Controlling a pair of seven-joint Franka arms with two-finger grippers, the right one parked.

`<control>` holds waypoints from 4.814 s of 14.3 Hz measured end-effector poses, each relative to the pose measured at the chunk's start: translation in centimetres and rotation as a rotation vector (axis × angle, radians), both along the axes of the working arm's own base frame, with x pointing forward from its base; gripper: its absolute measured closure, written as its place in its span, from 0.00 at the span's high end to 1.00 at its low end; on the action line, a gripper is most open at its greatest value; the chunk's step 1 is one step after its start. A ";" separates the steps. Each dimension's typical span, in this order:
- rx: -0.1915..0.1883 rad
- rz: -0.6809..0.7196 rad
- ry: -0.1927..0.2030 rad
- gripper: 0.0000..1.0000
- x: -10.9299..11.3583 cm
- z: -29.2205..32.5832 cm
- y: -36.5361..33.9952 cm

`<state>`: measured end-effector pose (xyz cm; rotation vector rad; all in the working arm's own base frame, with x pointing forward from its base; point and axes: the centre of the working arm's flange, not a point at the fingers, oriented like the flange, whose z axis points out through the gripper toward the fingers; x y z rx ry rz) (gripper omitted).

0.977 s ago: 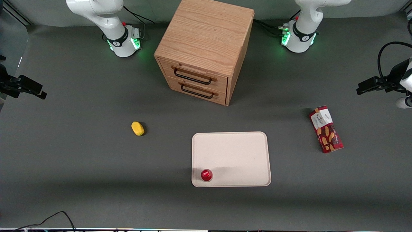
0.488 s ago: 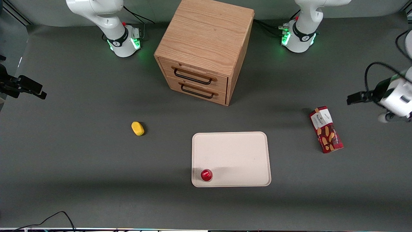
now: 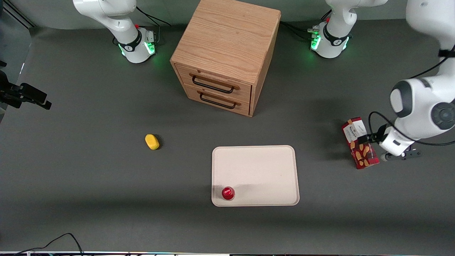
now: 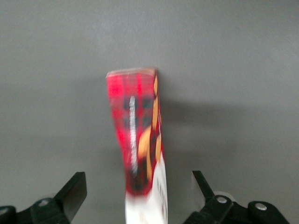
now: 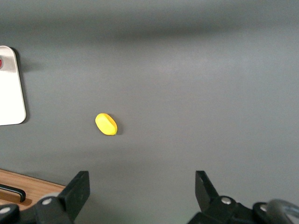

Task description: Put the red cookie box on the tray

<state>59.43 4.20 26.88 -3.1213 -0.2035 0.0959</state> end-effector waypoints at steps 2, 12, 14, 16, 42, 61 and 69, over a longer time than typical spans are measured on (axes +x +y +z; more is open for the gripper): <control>-0.009 0.018 -0.023 0.97 0.5 -4.0 0.0; -0.044 0.050 -0.019 0.20 0.0 -4.5 -0.2; -0.051 0.051 -0.005 0.20 -0.2 -4.0 -0.4; -0.070 0.049 0.034 0.20 -0.5 -2.1 -0.8; -0.110 0.368 -0.085 0.16 8.0 5.7 -28.6; 0.026 0.238 -0.030 0.70 7.9 -1.0 -30.5; 0.019 0.098 0.191 1.00 4.4 20.1 -22.6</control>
